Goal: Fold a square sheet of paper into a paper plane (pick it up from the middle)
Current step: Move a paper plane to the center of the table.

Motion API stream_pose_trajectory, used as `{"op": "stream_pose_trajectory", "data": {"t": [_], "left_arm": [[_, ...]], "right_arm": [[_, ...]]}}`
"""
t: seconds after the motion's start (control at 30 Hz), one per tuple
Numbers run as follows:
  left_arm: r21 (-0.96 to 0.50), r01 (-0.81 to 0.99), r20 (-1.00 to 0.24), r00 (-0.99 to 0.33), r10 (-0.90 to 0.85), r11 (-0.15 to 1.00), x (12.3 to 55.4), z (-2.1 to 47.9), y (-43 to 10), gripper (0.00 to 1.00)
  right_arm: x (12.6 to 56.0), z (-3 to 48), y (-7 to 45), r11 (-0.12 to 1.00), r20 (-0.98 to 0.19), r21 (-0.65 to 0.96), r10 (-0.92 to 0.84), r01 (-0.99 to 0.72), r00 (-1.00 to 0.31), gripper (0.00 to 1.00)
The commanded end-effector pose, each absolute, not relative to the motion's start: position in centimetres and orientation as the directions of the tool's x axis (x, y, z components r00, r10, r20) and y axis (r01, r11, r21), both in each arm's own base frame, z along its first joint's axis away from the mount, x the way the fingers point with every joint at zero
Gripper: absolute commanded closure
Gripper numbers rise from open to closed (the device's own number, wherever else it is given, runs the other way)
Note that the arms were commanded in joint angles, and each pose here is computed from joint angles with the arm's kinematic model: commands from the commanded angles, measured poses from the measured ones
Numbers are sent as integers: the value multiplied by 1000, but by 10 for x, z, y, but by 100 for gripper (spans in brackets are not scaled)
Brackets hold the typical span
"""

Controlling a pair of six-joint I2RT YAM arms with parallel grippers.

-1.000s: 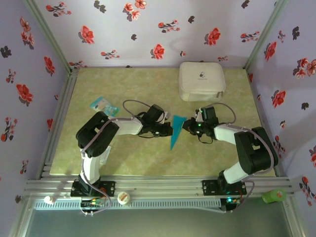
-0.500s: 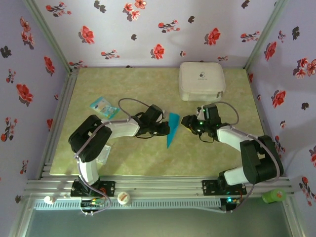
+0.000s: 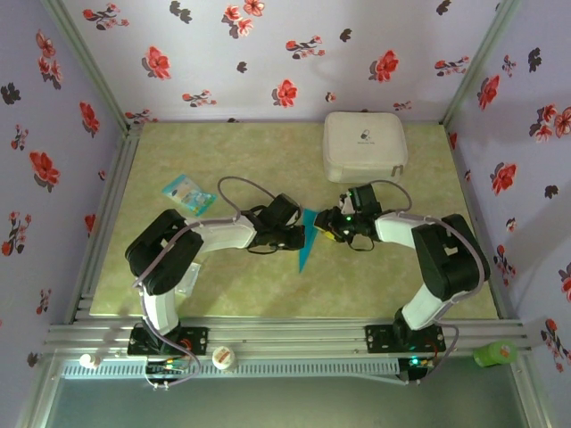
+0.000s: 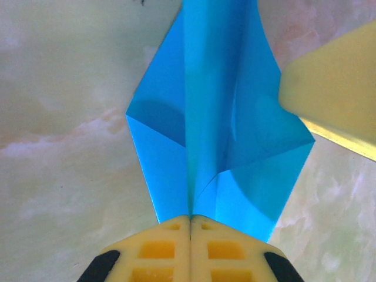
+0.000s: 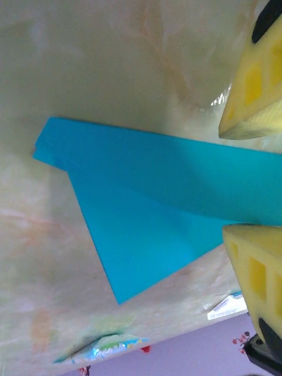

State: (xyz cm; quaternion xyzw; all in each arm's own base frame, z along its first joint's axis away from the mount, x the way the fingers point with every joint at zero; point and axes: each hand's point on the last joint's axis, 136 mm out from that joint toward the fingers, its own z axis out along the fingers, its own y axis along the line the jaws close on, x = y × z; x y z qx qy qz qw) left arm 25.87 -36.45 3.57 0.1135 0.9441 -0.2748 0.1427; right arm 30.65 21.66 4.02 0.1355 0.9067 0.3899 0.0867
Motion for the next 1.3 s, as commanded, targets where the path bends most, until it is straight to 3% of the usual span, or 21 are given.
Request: {"op": "stream_pose_trajectory", "data": {"t": [0.0,0.43,0.87,1.13,1.27], "left_arm": [[-474,318,-369,-918,143,821,263,51,-367,100],[-476,329,-377,-914,149,816,262,55,-368,100],[-474,331,-388,-910,145,816,263,60,-367,100],[-471,337,-388,-909,152,815,263,62,-367,100],[-484,343,-377,-912,161,805,261,61,-372,97]], "right_arm": [[304,38,220,669,-29,721,290,181,-956,59],[301,59,234,655,-59,745,249,124,-967,53],[288,39,225,762,-51,633,218,137,-975,50],[285,31,216,785,-57,600,236,156,-970,58],[284,24,214,789,-47,592,239,165,-970,69]]}}
